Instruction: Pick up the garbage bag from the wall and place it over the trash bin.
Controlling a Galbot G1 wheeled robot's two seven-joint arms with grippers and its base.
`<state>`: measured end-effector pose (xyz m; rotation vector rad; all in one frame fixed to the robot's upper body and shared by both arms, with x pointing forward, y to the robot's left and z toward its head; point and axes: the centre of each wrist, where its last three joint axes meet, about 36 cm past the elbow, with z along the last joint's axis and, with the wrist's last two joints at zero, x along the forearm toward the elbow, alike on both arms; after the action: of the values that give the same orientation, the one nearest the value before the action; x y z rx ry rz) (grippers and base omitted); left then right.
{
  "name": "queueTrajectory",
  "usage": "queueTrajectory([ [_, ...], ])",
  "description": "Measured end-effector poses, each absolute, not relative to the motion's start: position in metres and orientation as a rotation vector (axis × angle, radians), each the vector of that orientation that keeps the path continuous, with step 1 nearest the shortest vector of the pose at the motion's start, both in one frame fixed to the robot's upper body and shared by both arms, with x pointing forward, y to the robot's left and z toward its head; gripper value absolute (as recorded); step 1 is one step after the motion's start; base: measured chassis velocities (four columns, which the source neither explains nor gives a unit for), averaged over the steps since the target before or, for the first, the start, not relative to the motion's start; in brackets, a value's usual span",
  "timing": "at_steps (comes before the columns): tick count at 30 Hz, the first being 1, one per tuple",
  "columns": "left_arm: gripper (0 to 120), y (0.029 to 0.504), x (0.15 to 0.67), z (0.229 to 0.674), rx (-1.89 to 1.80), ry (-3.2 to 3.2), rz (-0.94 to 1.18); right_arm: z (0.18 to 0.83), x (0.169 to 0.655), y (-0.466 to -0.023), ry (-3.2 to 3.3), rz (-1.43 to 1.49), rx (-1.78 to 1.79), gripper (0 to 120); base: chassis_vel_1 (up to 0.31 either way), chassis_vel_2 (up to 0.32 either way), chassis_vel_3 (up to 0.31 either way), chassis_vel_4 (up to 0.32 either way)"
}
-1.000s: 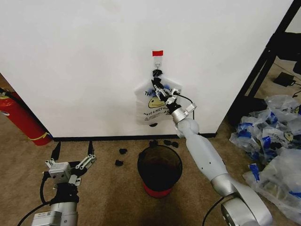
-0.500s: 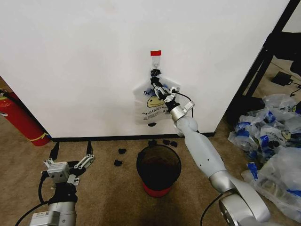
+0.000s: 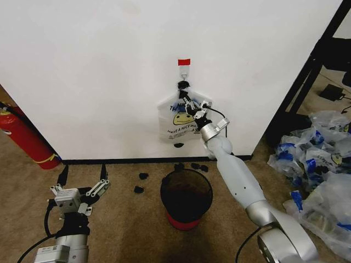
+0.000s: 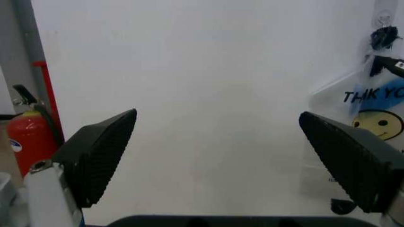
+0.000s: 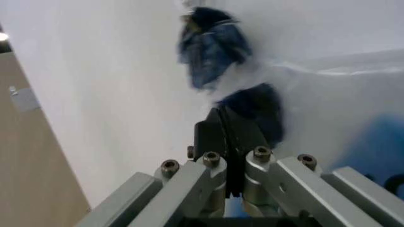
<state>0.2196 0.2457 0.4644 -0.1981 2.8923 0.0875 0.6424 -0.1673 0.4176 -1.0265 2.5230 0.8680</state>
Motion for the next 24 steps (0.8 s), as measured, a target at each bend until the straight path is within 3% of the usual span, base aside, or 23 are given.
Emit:
queueTrajectory([
  [14, 100, 0.242, 0.219, 0.463, -0.188, 2.890, 0.086, 0.414, 0.628, -0.180, 2.545, 0.786, -1.041, 0, 0.000, 0.000, 0.000, 0.000],
  [24, 100, 0.242, 0.218, 0.464, -0.194, 2.884, 0.090, 0.424, 0.643, -0.183, 2.628, 0.480, -1.049, 33, 0.000, 0.000, 0.000, 0.000],
])
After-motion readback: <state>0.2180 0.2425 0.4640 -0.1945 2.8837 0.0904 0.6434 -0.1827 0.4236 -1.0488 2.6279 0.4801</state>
